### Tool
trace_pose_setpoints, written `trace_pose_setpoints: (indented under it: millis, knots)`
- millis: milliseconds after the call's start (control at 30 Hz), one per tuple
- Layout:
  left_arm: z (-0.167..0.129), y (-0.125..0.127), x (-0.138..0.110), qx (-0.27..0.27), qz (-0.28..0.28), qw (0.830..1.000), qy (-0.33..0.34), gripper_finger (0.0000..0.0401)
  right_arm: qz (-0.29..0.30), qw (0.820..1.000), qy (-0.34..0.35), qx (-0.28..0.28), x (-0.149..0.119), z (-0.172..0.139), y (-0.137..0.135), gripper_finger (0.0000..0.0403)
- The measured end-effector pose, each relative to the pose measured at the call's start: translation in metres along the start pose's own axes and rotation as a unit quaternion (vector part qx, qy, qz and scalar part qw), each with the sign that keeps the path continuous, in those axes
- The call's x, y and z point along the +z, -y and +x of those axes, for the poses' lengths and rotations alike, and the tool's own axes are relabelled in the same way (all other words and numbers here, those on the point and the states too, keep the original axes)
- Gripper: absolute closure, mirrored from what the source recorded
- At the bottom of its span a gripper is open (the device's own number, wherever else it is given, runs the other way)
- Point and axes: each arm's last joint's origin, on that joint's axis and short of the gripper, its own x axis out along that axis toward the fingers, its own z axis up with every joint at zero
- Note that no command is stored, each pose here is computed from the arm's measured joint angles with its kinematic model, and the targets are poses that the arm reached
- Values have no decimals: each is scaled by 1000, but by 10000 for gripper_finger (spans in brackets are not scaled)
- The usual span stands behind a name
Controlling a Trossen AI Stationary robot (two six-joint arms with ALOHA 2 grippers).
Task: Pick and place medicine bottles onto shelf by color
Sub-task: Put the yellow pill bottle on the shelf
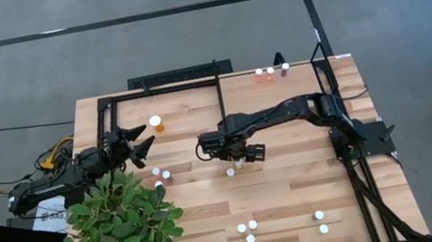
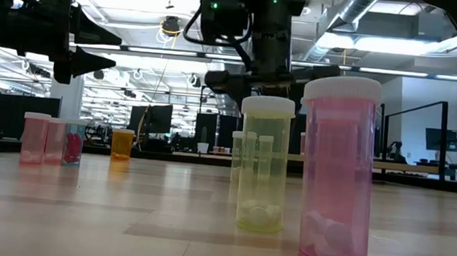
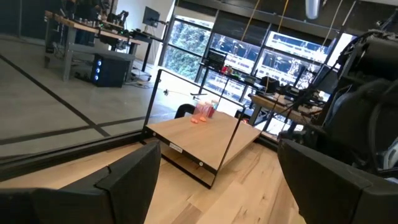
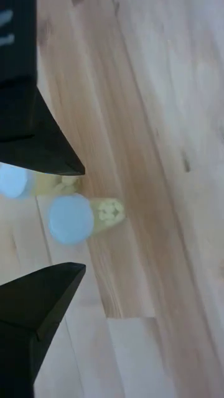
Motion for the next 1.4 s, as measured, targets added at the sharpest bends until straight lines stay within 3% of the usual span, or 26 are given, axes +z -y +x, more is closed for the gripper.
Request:
trace_pose_setpoints:
  millis: [667,1100,1400]
  knots:
    - [0,0,0,0,0,1000,0,89,-12,1000,-9,26,6,21,-3,143]
    - [0,0,0,0,0,1000,0,89,-10,1000,-3,24,9,20,-3,272]
    - [0,0,0,0,0,1000,0,89,-15,1000,-4,24,16,7,1,265]
